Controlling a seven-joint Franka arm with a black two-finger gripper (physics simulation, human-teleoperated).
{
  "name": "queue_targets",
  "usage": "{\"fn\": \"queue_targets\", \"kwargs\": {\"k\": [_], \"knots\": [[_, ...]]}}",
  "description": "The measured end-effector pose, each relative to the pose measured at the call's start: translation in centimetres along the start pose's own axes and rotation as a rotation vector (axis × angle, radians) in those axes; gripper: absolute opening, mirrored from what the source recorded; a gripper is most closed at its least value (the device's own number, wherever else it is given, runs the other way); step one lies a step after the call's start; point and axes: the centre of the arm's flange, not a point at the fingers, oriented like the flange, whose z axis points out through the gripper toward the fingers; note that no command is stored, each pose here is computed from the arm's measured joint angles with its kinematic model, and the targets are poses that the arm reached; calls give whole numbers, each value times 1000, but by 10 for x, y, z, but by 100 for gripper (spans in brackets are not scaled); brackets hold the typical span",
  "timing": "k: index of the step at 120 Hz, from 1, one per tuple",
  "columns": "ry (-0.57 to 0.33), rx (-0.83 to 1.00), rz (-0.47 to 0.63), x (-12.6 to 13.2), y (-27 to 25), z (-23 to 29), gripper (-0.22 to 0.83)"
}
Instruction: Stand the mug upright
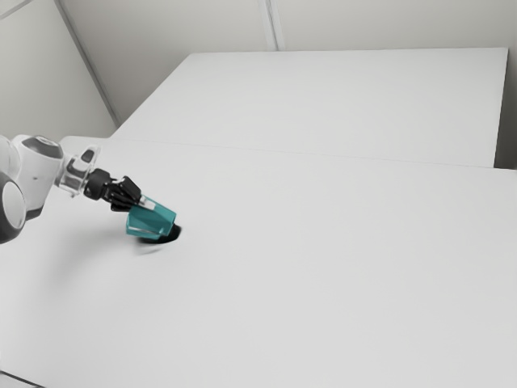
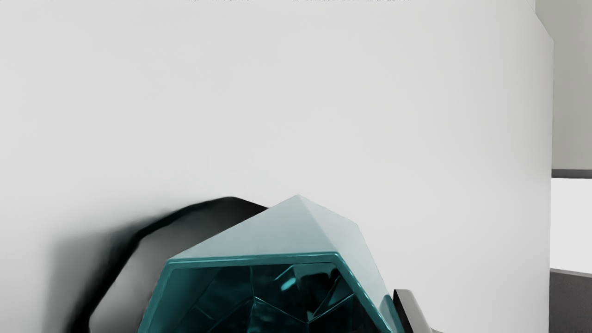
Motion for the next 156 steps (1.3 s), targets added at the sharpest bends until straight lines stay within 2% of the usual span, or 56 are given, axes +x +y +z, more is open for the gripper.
{"fn": "queue_targets", "kwargs": {"k": [20,42,69,110,156], "knots": [[-17,26,49,7,29,-4,-16],[-103,123,133,19,67,-3,-16],[-230,301,263,32,135,51,-16],[-393,685,469,44,188,129,-16],[-382,849,598,52,221,208,-16]]}}
